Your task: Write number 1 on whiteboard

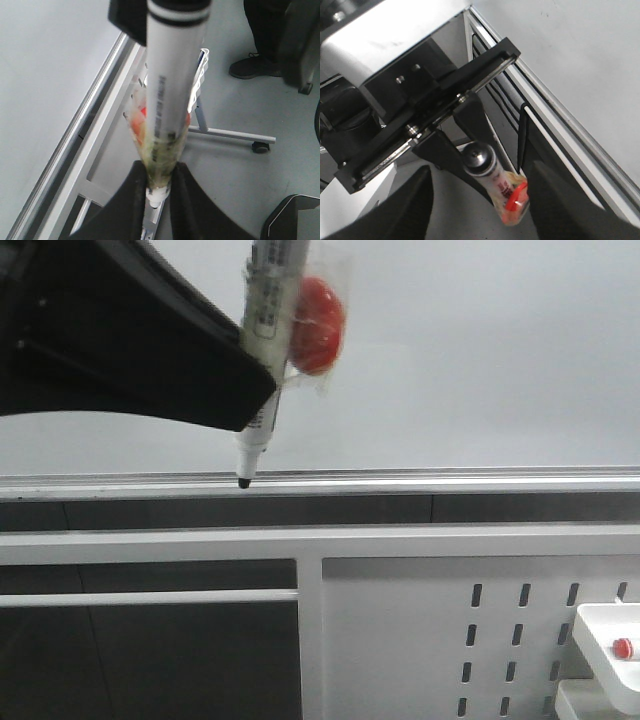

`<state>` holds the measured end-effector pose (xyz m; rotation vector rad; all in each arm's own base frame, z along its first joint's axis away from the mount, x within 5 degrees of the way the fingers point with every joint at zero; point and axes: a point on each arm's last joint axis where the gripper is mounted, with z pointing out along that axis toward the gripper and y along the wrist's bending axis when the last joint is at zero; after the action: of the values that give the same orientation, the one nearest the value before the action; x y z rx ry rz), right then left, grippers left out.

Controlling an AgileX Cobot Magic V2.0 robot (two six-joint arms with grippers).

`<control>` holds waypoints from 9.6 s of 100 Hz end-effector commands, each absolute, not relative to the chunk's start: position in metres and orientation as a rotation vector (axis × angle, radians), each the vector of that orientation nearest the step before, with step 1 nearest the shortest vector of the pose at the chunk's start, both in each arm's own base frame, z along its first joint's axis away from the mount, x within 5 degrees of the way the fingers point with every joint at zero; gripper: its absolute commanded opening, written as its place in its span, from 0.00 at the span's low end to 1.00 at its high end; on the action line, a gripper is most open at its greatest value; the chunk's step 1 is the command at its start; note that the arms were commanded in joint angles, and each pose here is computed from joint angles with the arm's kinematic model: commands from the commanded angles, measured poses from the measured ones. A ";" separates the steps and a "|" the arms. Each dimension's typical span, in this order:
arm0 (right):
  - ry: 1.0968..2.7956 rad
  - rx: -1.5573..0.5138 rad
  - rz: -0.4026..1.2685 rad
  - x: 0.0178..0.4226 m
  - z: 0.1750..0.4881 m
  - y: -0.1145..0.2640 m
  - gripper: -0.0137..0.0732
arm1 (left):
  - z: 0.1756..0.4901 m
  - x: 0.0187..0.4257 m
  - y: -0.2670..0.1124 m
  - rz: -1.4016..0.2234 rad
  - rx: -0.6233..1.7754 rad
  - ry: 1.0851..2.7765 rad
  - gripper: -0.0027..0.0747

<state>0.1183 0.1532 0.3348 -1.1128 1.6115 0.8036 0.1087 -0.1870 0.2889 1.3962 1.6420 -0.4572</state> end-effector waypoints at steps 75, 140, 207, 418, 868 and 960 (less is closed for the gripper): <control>1.694 -0.997 0.839 0.142 0.330 0.169 0.45 | 0.309 0.109 -0.189 -0.481 1.325 1.564 0.01; 1.598 -1.025 0.728 0.141 0.338 0.163 0.07 | 0.318 0.105 -0.185 -0.579 1.227 1.592 0.46; 1.456 -0.892 0.267 0.116 0.317 0.101 0.08 | 0.366 0.036 -0.043 -0.662 0.597 1.211 0.07; 1.152 -0.616 -0.062 0.167 0.295 0.174 0.08 | 0.332 0.023 -0.031 -0.476 0.521 1.411 0.01; 1.296 -1.343 0.892 0.058 0.395 0.229 0.07 | 0.372 0.052 -0.097 -0.904 1.155 1.613 0.24; 1.307 -1.377 0.901 0.056 0.393 0.229 0.07 | 0.369 0.044 -0.098 -0.961 1.237 1.628 0.41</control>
<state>0.0566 0.2308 0.3771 -1.4452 1.3425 0.8733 0.0411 -0.0952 0.3525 1.3315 1.6839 -0.9177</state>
